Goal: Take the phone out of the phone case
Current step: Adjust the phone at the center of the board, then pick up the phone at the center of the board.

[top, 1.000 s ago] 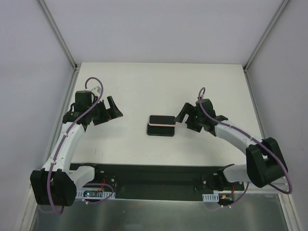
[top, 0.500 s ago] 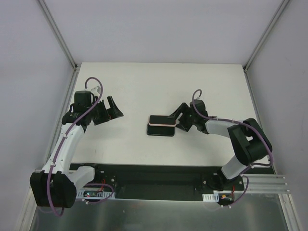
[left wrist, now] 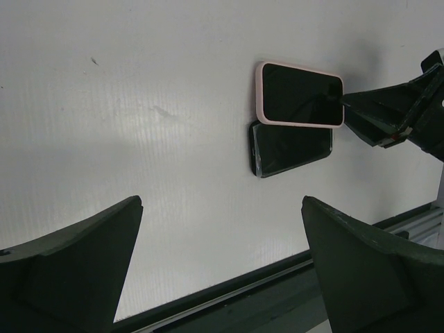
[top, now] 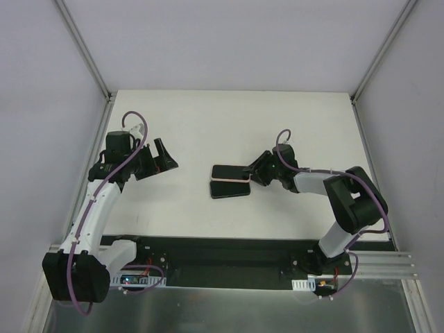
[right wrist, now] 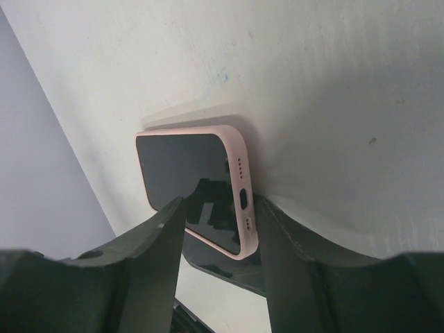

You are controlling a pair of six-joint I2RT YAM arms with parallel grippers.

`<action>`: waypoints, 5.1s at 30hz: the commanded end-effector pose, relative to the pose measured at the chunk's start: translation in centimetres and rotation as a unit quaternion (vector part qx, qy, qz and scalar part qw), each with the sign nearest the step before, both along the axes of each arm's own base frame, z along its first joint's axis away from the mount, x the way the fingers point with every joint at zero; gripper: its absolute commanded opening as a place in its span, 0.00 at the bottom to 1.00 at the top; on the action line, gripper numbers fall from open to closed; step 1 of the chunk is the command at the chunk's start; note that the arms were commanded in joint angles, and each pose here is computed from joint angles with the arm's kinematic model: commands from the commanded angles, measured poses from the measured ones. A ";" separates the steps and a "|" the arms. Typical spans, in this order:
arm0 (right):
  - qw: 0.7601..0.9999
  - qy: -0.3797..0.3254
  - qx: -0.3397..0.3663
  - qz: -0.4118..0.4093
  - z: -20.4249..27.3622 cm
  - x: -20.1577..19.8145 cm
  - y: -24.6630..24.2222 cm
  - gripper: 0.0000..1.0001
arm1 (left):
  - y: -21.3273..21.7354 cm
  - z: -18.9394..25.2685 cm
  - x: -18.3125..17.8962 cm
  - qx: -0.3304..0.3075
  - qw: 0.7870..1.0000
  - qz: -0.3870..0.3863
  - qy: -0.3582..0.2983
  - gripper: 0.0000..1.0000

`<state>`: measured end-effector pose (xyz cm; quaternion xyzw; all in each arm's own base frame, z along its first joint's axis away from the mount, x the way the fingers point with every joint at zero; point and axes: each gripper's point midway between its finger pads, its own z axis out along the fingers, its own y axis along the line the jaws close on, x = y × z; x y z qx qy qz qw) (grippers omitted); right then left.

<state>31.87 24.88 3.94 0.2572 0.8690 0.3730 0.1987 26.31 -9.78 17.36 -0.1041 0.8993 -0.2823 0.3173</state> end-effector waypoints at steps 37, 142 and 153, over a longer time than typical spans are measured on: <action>0.934 -0.046 -0.334 0.117 2.2 -7.8 -5.5 0.88 | -20.1 -10.1 6.3 -0.029 0.952 -0.208 0.222 0.99; 0.775 -0.274 -0.352 0.448 6.2 14.4 4.9 0.96 | -6.3 0.6 3.9 -0.124 0.990 -0.008 0.063 0.99; 0.878 -0.173 -0.226 0.386 2.8 15.2 5.5 0.96 | -6.3 0.5 3.5 -0.125 0.990 -0.010 0.064 0.99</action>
